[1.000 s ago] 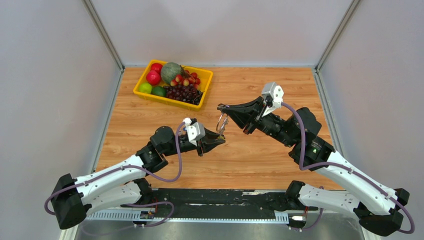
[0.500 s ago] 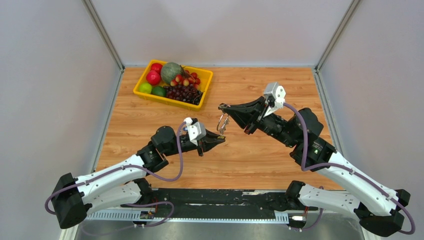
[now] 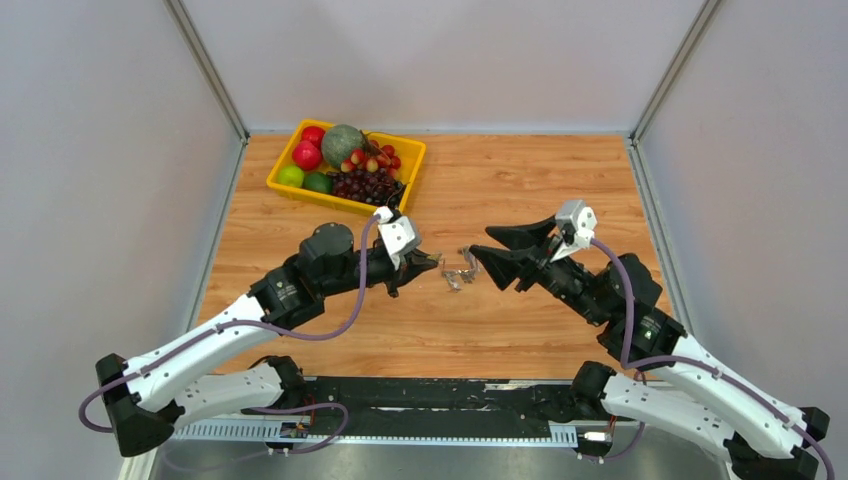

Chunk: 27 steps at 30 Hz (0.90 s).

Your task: Remove the keys from the keyring

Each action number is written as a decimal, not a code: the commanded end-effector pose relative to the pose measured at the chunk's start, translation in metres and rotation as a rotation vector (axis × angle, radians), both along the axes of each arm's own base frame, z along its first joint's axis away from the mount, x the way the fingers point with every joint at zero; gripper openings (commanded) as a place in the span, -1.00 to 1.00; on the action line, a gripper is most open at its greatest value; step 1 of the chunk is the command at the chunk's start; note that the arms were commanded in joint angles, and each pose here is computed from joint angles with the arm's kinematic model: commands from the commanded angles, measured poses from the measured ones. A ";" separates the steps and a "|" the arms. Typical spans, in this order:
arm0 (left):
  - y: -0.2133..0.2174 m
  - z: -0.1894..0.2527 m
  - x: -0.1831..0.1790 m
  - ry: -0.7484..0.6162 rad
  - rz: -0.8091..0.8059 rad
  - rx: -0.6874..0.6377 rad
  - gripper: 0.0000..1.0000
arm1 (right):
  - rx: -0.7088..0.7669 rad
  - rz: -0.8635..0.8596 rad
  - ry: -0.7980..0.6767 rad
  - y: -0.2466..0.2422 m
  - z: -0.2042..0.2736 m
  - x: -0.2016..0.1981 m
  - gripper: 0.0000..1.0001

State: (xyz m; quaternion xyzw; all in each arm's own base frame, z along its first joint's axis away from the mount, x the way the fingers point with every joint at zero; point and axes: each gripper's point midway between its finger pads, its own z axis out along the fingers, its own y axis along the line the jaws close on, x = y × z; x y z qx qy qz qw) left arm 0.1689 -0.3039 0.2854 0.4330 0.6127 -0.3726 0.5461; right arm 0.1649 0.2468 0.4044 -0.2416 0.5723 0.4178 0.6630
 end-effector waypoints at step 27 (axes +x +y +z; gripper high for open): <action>0.100 0.049 0.053 -0.578 0.321 0.873 -1.00 | -0.039 0.229 -0.196 0.022 -0.075 -0.036 0.32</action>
